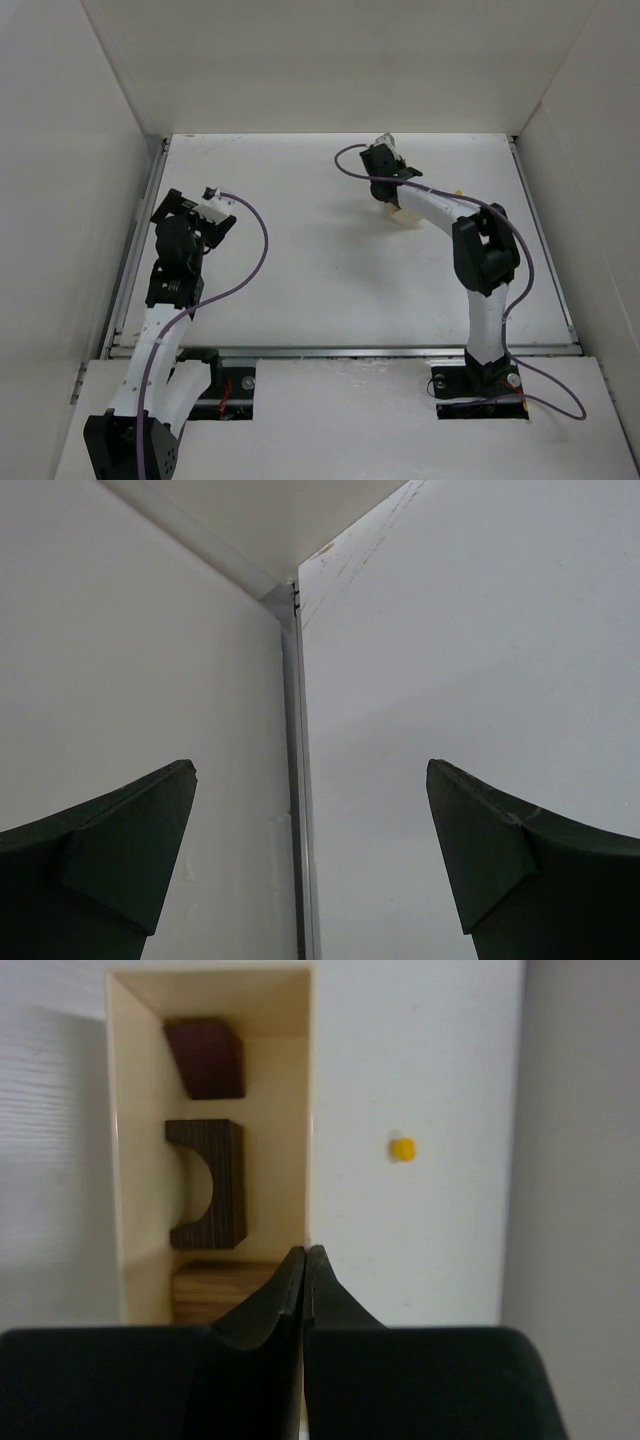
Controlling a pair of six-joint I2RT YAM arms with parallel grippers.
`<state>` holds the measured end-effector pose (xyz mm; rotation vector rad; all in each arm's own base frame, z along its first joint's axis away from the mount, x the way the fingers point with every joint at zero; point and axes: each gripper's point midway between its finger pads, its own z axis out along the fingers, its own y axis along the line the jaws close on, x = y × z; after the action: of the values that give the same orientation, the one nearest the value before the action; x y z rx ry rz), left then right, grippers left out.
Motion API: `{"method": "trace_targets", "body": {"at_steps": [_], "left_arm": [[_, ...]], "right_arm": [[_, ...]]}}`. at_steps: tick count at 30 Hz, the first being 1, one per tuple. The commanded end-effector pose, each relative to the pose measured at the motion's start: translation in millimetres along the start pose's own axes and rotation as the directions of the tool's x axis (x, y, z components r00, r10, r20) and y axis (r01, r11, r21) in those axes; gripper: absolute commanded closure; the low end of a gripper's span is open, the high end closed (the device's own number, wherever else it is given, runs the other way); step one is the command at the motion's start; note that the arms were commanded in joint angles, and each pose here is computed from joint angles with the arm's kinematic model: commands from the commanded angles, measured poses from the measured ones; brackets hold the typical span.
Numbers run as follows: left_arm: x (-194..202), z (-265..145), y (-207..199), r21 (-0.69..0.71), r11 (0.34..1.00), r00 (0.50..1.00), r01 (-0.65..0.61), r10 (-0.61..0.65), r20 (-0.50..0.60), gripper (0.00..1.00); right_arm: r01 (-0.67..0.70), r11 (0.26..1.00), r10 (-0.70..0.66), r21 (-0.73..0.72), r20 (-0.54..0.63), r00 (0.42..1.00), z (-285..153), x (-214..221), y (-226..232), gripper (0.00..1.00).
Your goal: Build the wood block tower
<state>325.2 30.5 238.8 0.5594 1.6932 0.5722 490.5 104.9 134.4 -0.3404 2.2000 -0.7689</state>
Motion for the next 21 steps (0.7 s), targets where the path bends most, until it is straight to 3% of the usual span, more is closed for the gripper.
{"method": "trace_targets", "body": {"at_steps": [1,7,13,14,15,19,21], "left_arm": [[-0.6,-3.4,6.9,-0.032,0.999,1.0,0.013,-0.013,0.004,0.0],[-2.4,-5.0,7.8,-0.038,0.999,0.999,0.034,-0.034,0.012,0.0],[0.1,-4.5,3.7,-0.025,0.999,0.999,0.033,-0.033,0.01,0.0],[0.1,-4.5,3.7,-0.025,0.999,0.999,0.033,-0.033,0.01,0.0],[0.1,-4.5,3.7,-0.025,0.999,0.999,0.033,-0.033,0.01,0.0],[-0.3,-5.7,0.0,-0.018,0.999,0.999,0.041,-0.04,0.016,0.0],[-0.2,-5.7,-0.1,-0.018,0.999,0.999,0.041,-0.04,0.016,0.0]], "right_arm": [[-0.023,0.983,0.034,0.184,-0.055,0.998,-17.2,9.2,-9.7,1.0],[-0.031,0.989,0.038,0.142,-0.051,0.998,-32.1,15.4,20.6,0.97],[-0.018,0.999,0.018,0.035,-0.025,1.0,-59.1,9.3,57.6,0.69],[-0.025,0.999,0.026,0.03,-0.019,0.999,-61.9,8.5,61.3,0.57],[-0.018,1.0,0.018,0.014,-0.014,1.0,-67.1,6.1,65.6,0.51],[-0.051,0.998,0.05,-0.034,-0.022,0.998,-72.7,2.2,76.1,0.37],[-0.083,0.994,0.082,-0.066,-0.012,0.997,-79.7,-3.9,73.8,0.24]]}}
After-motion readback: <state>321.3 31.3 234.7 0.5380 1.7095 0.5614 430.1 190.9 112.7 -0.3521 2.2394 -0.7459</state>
